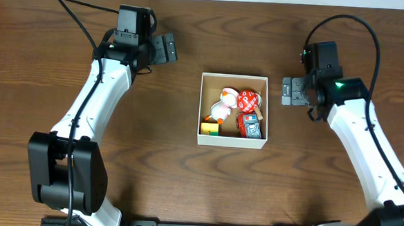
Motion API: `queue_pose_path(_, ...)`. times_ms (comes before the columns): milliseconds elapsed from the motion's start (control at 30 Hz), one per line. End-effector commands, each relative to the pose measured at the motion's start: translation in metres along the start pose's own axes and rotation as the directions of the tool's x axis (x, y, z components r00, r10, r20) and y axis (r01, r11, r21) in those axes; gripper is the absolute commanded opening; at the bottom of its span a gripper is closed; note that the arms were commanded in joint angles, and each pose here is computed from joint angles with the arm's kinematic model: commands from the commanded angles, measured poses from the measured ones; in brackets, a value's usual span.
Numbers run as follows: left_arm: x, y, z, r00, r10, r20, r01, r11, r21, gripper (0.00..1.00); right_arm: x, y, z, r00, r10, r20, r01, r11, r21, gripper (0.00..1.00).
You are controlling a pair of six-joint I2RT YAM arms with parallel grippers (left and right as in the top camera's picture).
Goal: Pack container
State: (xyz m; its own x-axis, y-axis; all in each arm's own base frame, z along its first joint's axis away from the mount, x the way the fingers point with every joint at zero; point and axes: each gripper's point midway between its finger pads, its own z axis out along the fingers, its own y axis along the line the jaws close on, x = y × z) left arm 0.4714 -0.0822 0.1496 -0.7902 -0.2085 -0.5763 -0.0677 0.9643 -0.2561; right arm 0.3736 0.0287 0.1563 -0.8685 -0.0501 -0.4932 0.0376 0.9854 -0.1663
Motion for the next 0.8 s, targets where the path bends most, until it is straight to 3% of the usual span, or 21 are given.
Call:
queue_pose_path(0,-0.011,-0.003,-0.013,0.999,0.005,0.036,-0.005,1.000,0.006,0.98,-0.012,-0.004,-0.030,0.996,0.029,0.087,-0.028,0.999,-0.016,0.99)
queue_pose_path(333,-0.011,-0.003,-0.013,0.999,0.005,0.036,-0.005,1.000,0.006,0.98,-0.028,-0.015,-0.141,0.919,0.089,0.384,-0.055,0.994,-0.099,0.99)
queue_pose_path(533,-0.011,-0.003,-0.013,0.999,0.004,0.036,-0.005,1.000,0.006,0.98,-0.016,-0.043,-0.228,0.789,0.171,0.590,-0.094,0.983,-0.159,0.99)
queue_pose_path(767,-0.011,-0.003,-0.013,0.999,0.005,0.037,-0.005,1.000,0.006,0.98,0.041,-0.069,-0.314,0.598,0.269,0.755,-0.082,0.957,-0.277,0.99)
